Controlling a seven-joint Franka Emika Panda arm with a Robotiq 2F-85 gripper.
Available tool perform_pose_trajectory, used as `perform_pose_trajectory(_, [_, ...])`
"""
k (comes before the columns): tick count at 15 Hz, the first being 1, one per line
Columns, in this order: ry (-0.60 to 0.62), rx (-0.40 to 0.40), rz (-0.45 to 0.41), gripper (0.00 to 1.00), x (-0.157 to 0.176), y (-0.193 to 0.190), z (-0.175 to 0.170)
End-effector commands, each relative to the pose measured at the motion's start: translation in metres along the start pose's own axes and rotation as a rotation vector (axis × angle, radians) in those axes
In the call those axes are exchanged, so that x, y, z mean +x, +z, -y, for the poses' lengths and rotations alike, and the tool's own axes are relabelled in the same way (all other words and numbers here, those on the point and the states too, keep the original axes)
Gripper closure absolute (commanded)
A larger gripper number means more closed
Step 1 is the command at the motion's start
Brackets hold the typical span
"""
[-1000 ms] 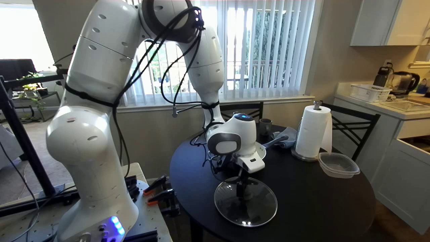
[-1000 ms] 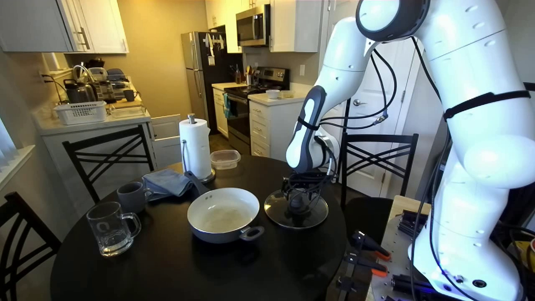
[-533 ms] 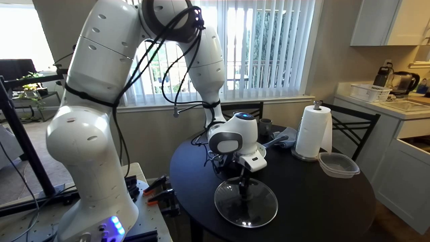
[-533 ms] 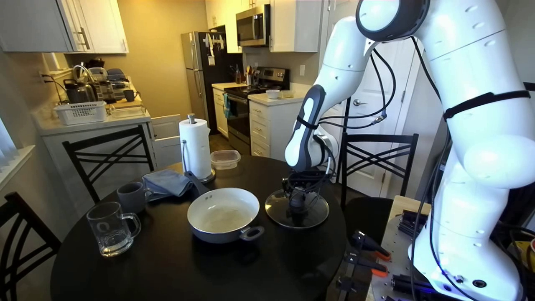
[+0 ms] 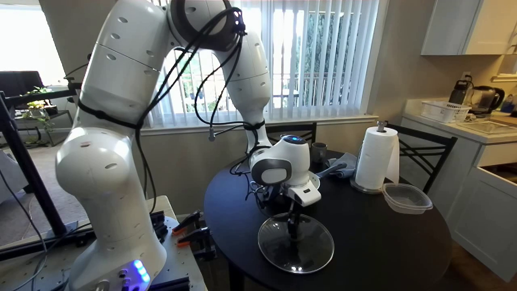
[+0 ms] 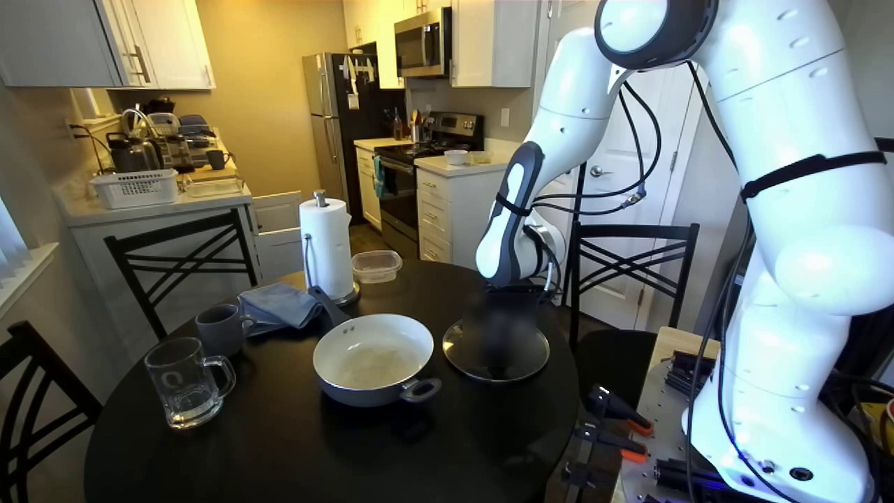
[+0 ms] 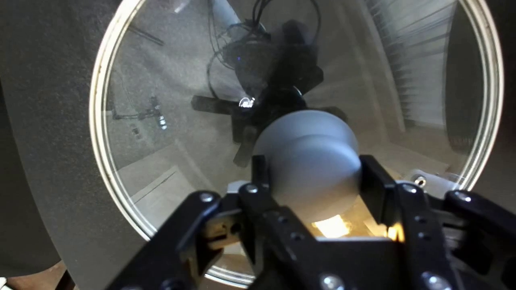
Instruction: Put the lid on the pot
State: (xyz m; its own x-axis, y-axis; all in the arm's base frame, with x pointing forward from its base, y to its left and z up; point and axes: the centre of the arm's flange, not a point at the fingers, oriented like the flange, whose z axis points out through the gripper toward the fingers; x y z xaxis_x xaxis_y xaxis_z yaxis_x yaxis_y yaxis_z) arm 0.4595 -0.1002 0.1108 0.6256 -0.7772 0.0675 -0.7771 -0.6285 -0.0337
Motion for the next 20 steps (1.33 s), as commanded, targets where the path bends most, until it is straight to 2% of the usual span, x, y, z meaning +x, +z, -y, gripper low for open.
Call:
perform_pose_trajectory(1, [-0.038, -0.010, -0.010, 0.68, -0.017, -0.018, 0.007])
perform_pose_trajectory(6, [-0.084, -0.062, -0.047, 0.68, -0.037, -0.037, 0.023])
perform_pose_trajectory(11, [-0.072, -0.103, -0.070, 0.68, -0.042, -0.049, 0.018])
perform_pose_trajectory(20, [-0.011, -0.029, -0.098, 0.68, -0.036, -0.091, -0.016])
